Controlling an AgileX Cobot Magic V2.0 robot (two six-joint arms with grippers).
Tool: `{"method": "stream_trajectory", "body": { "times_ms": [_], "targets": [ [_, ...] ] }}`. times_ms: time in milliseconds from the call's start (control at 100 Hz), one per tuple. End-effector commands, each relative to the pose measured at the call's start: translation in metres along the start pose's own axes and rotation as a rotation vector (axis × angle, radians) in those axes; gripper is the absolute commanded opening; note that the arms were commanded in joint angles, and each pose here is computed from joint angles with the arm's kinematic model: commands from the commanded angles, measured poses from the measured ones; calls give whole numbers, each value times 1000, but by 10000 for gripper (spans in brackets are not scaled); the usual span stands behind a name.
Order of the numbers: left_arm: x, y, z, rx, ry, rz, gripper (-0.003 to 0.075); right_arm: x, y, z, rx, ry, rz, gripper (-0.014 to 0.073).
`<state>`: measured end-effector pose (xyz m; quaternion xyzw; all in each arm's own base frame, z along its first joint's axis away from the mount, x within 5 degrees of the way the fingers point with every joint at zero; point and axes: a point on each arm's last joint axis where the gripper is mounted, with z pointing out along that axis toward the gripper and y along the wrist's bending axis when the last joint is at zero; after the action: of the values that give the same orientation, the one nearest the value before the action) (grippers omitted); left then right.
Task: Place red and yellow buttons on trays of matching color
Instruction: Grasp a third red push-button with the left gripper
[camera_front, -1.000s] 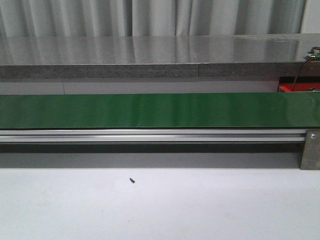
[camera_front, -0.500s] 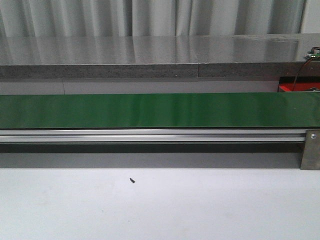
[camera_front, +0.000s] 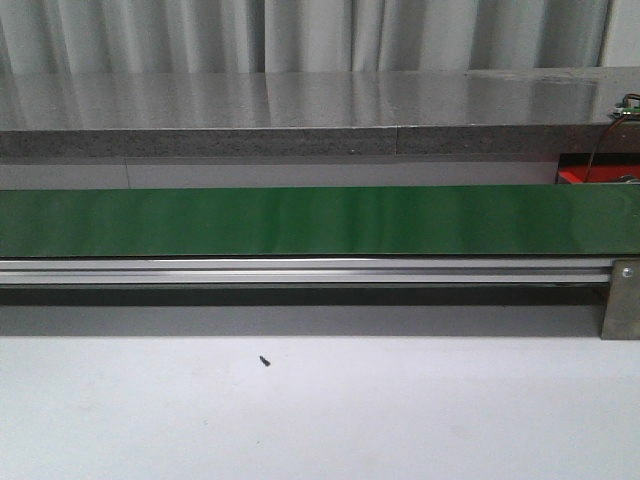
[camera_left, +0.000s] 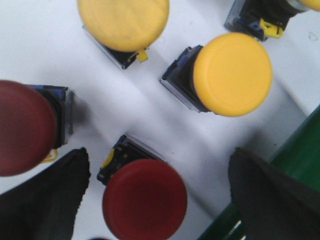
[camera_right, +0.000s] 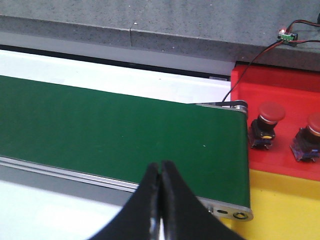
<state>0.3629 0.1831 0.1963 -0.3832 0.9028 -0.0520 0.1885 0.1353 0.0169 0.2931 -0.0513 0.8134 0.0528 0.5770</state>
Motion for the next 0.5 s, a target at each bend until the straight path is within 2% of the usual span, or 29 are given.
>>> {"method": "stream_trajectory", "body": {
  "times_ms": [0, 170, 270, 490],
  "targets": [
    [-13, -4, -27, 32, -107, -15, 459, -15, -1, -4, 18, -97, -5, -68],
    [-12, -3, -22, 26, -83, -16, 282, -15, -1, -4, 18, -97, -5, -68],
    [-12, -3, -22, 26, -83, -16, 204, -15, -1, -4, 18, -97, -5, -68],
    [-11, -4, -30, 29, -85, -10, 185, -15, -1, -4, 18, -97, -5, -68]
  ]
}}
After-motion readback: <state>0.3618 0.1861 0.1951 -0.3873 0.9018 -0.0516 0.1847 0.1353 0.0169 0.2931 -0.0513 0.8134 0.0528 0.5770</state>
